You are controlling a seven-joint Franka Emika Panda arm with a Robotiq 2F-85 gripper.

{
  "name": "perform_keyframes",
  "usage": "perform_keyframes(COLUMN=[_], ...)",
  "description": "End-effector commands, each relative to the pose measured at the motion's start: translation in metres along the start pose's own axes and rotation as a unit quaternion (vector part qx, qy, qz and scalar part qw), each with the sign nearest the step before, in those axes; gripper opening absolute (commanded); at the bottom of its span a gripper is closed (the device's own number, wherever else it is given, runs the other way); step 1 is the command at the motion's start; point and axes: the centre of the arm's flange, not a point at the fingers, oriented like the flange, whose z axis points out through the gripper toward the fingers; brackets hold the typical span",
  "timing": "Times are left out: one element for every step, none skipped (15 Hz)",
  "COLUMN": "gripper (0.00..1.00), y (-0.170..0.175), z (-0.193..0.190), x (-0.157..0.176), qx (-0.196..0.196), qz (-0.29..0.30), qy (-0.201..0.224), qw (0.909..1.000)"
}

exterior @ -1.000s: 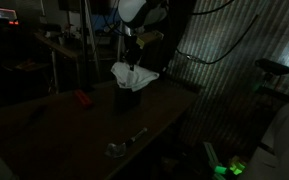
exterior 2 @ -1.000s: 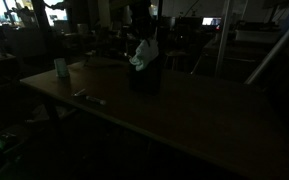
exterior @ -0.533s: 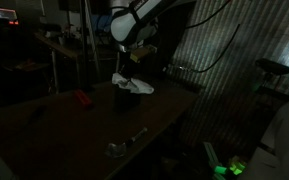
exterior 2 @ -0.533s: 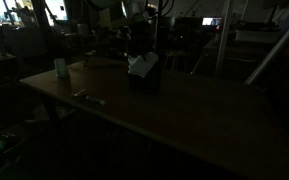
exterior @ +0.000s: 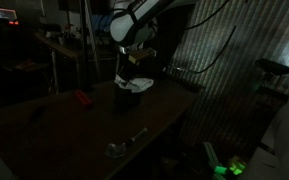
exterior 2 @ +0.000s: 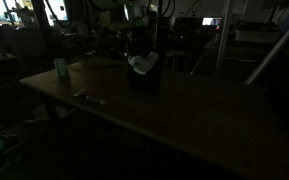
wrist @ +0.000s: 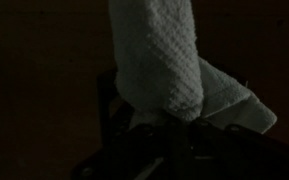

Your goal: Take the cloth and shove it in the box

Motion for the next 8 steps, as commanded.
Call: perform_keyframes(gripper=[0.03, 0.03, 0.03, 0.03, 0.03, 0.03, 0.03, 0.03], y=[-0.006, -0.007, -0.009, -0.011, -0.015, -0.018, -0.022, -0.026], z=[0.031, 0.034, 0.037, 0.041, 0.047, 0.053, 0.061, 0.067], x=[0.007, 0.010, 0.013, 0.014, 0.016, 0.016, 0.016, 0.016], qx=[0.036, 0.040, 0.047, 0.052, 0.060, 0.068, 0.077, 0.084], qz=[0.009, 0.009, 0.007, 0.005, 0.001, -0.002, -0.005, -0.008], qy=[-0.005, -0.005, -0.003, -0.003, -0.006, -0.008, -0.011, -0.013], qw=[0.9993, 0.9991, 0.9989, 0.9986, 0.9982, 0.9976, 0.9970, 0.9964])
